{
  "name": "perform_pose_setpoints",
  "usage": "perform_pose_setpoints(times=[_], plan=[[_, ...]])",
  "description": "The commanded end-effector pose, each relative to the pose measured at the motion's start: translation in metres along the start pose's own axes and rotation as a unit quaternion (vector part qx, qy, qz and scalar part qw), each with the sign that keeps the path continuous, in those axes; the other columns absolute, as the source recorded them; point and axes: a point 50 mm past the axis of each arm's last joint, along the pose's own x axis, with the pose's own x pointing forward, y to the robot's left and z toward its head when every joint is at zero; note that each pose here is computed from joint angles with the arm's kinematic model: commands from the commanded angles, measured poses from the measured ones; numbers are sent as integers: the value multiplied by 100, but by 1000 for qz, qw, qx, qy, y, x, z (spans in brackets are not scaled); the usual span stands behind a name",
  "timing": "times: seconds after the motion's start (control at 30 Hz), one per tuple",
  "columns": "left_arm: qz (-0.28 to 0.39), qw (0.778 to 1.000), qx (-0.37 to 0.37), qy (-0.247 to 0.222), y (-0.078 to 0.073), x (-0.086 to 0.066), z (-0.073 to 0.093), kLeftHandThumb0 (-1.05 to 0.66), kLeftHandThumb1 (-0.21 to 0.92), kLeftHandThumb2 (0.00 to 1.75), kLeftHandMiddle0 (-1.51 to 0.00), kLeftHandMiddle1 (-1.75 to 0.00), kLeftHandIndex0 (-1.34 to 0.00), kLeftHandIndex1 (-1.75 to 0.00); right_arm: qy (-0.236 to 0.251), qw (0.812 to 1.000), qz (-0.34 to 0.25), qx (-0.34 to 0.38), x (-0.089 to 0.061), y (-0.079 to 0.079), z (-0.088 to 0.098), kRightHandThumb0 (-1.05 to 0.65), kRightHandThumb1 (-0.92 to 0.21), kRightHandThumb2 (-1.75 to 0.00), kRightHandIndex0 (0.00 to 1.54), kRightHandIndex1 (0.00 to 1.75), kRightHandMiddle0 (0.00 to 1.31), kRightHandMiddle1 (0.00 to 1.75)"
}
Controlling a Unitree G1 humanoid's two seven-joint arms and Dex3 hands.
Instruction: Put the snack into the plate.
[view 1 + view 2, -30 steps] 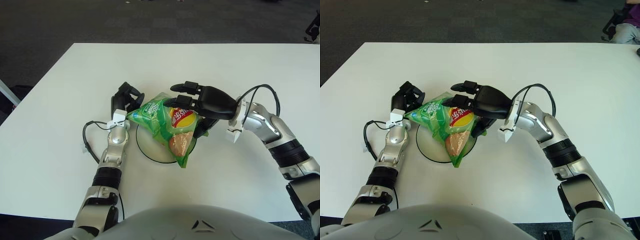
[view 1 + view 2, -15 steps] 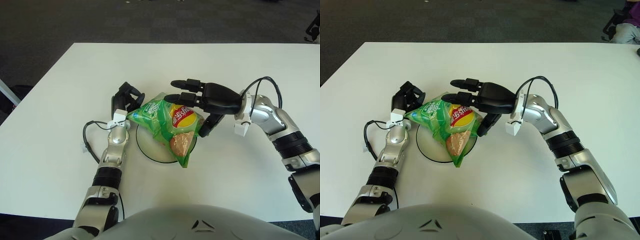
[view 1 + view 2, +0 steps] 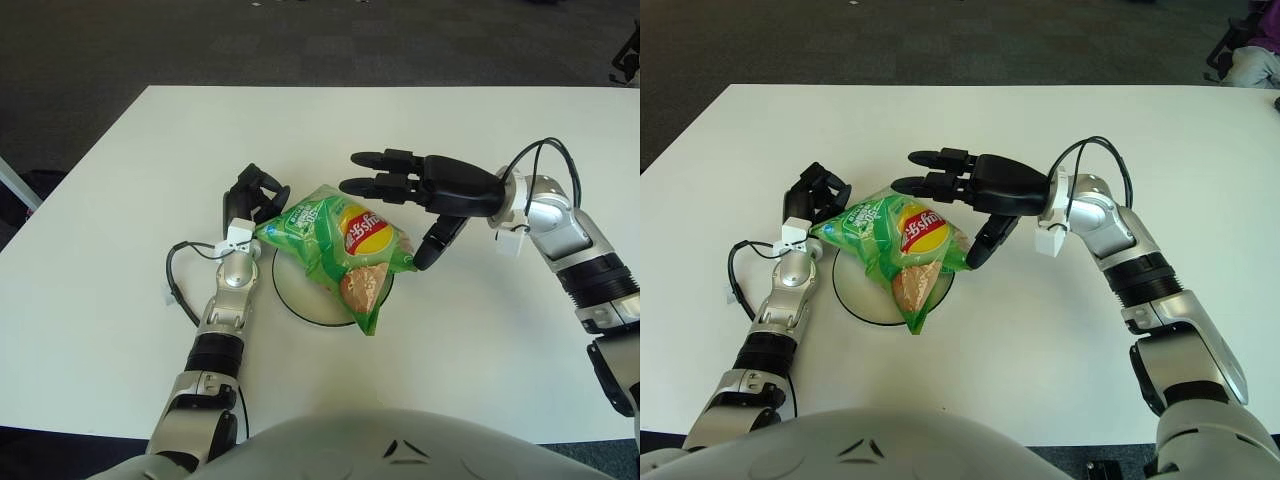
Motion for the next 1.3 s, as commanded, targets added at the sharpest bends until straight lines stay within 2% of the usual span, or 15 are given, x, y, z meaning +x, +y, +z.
perform_pose_setpoints(times=[0.0,0.23,0.47,0.7,0.9,1.03,1.17,1.27], plan=[[2,1000,3,10,0,-3,-4,-23,92,26,-97,-175,-73,-175,16,1000,0,-6,-14,-16,-4,-42,-92,-16,0,0,7,1],[1,1000,0,9,0,-2,-5,-23,92,26,-97,-175,-73,-175,45,998,-1,-47,-30,-28,-5,-50,-92,-23,0,0,4,0],[2,1000,-4,8,0,-1,-6,-24,92,25,-97,-175,-74,-175,75,996,-3,-47,-36,-38,-8,-51,-92,-21,0,0,2,0],[2,1000,-4,7,2,-1,-8,-24,92,25,-97,-175,-74,-175,120,992,-21,-25,-38,-40,-17,-48,-92,-15,0,0,2,0],[2,1000,-5,5,3,-1,-8,-25,92,25,-97,-175,-75,-175,155,985,-64,44,-43,-35,-32,-43,-92,-12,0,0,7,3],[2,1000,-5,4,4,-1,-8,-25,92,25,-97,-175,-75,-175,180,966,-139,120,-44,-26,-42,-41,-92,-13,3,1,10,4],[2,1000,-5,3,5,-1,-8,-25,92,25,-96,-175,-75,-175,194,950,-185,160,-44,-20,-46,-38,-92,-11,10,3,13,5],[2,1000,-5,2,5,-1,-8,-26,92,25,-96,-175,-75,-175,206,914,-256,236,-45,-6,-55,-36,-92,-8,16,3,15,6]])
